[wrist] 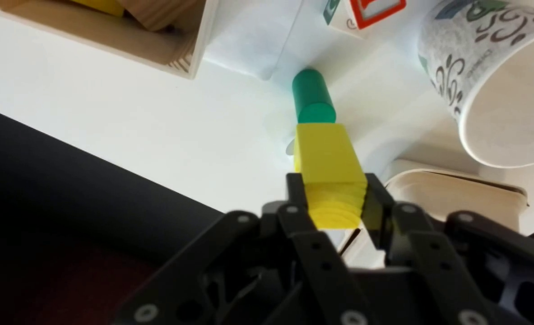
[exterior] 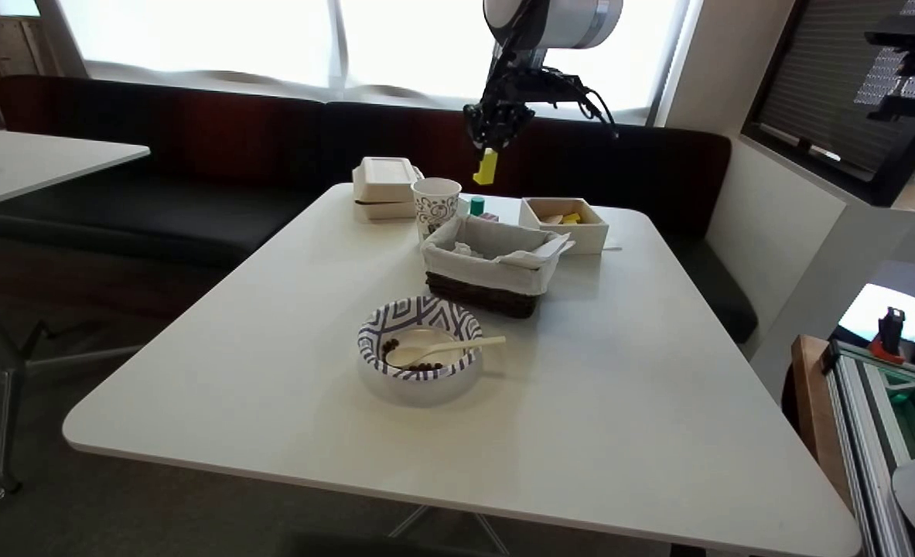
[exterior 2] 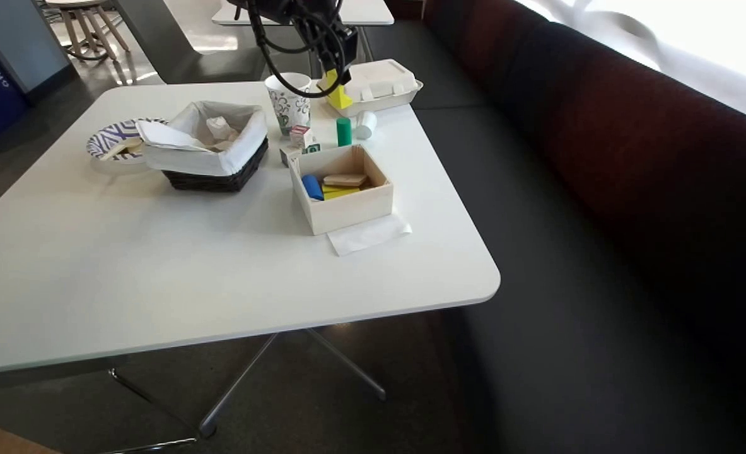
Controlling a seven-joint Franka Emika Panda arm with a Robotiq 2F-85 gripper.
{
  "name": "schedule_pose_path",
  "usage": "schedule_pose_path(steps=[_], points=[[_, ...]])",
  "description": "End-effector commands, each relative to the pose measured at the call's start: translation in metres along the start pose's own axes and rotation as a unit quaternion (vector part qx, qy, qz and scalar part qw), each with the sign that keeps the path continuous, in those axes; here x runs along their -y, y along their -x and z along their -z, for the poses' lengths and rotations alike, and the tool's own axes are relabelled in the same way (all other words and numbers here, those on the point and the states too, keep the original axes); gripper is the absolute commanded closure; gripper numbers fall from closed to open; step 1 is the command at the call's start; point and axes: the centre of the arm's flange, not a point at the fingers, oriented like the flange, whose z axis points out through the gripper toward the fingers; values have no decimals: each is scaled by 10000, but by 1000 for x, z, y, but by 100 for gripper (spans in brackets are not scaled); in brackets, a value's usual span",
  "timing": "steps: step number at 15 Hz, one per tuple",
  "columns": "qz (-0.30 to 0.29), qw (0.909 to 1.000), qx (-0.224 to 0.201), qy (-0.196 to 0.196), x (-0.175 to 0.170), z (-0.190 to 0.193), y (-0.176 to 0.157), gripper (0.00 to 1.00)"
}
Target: Put the yellow object on top of the green object and put the cube on top of the yellow object
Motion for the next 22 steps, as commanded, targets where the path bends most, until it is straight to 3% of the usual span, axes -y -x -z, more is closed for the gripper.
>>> schedule_pose_path(steps=[1, 22], points=[[-52, 9997, 164, 152, 7, -15, -4, 91], [-36, 9993, 348, 165, 13, -37, -10, 91]])
